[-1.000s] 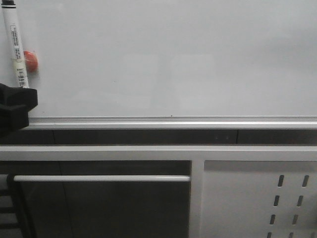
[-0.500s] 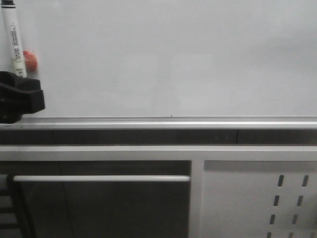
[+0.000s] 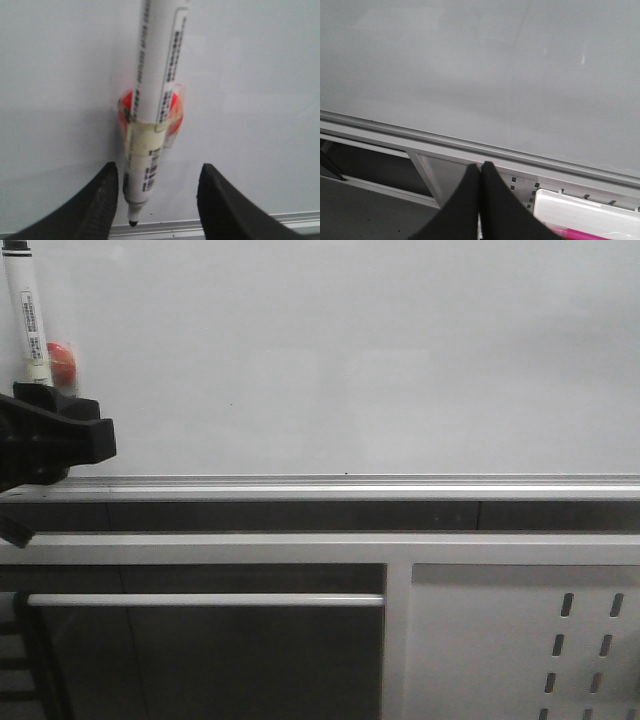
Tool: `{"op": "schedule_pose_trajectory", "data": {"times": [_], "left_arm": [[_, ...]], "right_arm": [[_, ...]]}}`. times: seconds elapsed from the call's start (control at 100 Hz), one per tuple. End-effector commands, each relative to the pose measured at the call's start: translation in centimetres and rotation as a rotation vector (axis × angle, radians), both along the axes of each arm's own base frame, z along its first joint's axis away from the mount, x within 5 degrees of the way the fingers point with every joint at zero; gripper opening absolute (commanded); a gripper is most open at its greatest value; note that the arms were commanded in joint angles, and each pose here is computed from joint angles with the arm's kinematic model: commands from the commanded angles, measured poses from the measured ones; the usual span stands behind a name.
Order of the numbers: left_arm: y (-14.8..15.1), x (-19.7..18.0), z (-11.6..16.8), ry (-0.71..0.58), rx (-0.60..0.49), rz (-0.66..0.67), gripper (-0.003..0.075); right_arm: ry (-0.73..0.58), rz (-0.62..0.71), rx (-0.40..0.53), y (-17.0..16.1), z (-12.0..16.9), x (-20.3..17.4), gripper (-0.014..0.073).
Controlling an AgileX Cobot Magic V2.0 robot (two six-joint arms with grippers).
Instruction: Write number 1 on whiteboard
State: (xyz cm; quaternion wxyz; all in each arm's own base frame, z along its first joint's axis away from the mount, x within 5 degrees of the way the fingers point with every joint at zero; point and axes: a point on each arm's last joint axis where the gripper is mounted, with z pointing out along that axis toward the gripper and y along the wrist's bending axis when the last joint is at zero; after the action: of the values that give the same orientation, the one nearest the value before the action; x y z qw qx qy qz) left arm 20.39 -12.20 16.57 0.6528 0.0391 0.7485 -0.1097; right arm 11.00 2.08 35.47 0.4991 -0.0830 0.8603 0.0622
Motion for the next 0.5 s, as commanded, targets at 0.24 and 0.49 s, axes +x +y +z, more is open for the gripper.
{"op": "schedule_pose_trajectory", "data": {"times": [0.24,0.49], "left_arm": [[0.41,0.28,2.79,-0.238,-0.075,0.071,0.0067],[0.4,0.28,2.79,-0.239,-0.073,0.071,-0.0018]], "right_arm": [[-0.08,-0.003,0.001,-0.01,1.21,0.39,-0.0061],[-0.08,-0.003,0.001,-0.01,1.21,0.39,-0.0061]]}}
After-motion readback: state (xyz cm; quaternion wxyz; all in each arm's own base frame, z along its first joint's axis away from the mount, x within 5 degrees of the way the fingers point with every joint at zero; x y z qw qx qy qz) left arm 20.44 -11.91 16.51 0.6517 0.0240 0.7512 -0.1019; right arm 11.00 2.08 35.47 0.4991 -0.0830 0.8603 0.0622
